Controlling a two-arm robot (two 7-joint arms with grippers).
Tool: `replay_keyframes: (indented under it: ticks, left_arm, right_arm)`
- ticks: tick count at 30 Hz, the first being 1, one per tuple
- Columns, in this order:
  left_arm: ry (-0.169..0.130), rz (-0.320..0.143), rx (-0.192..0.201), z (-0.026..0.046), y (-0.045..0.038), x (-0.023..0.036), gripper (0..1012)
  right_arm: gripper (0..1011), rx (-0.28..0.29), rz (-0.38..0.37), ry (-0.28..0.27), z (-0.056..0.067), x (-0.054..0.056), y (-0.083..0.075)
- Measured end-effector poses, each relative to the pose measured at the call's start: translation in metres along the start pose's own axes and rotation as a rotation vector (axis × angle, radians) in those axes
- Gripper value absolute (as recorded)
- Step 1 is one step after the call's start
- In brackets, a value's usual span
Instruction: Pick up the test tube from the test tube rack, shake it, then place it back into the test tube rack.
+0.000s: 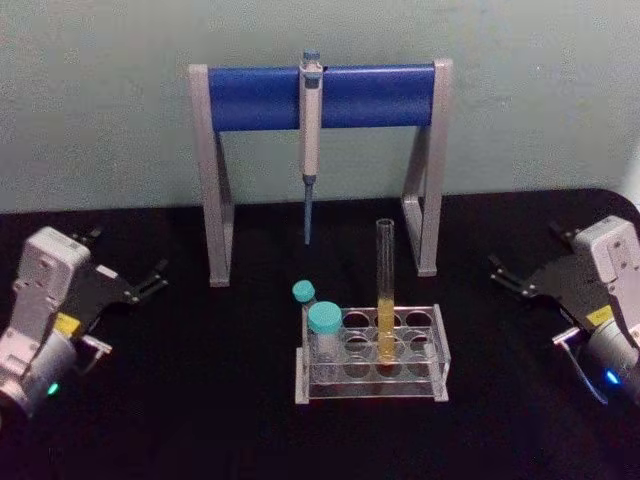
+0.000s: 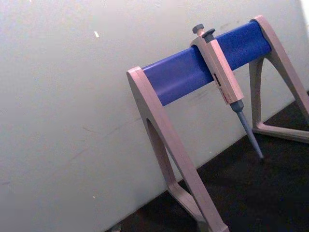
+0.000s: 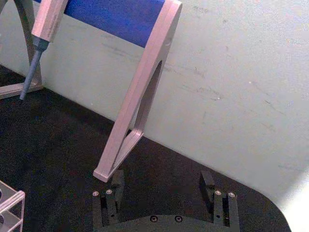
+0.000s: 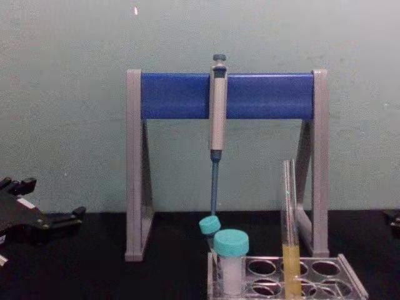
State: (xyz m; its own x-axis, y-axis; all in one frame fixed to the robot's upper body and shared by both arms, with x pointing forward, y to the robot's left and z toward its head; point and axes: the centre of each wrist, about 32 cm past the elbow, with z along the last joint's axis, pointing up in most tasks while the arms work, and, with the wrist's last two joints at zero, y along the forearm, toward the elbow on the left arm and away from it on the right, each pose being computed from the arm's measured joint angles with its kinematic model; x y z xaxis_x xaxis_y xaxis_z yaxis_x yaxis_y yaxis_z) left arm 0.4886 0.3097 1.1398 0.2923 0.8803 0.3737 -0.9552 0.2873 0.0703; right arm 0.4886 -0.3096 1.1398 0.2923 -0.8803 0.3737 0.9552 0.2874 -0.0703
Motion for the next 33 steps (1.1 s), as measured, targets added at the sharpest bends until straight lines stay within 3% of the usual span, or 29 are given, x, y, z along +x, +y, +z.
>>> replay_keyframes:
  ticks: [33]
  left_arm:
    - [0.000,0.000,0.000,0.0000,0.0000,0.0000,1010]
  right_arm:
    - [1000,0.000,0.000,0.000,0.0000,0.0000,0.0000]
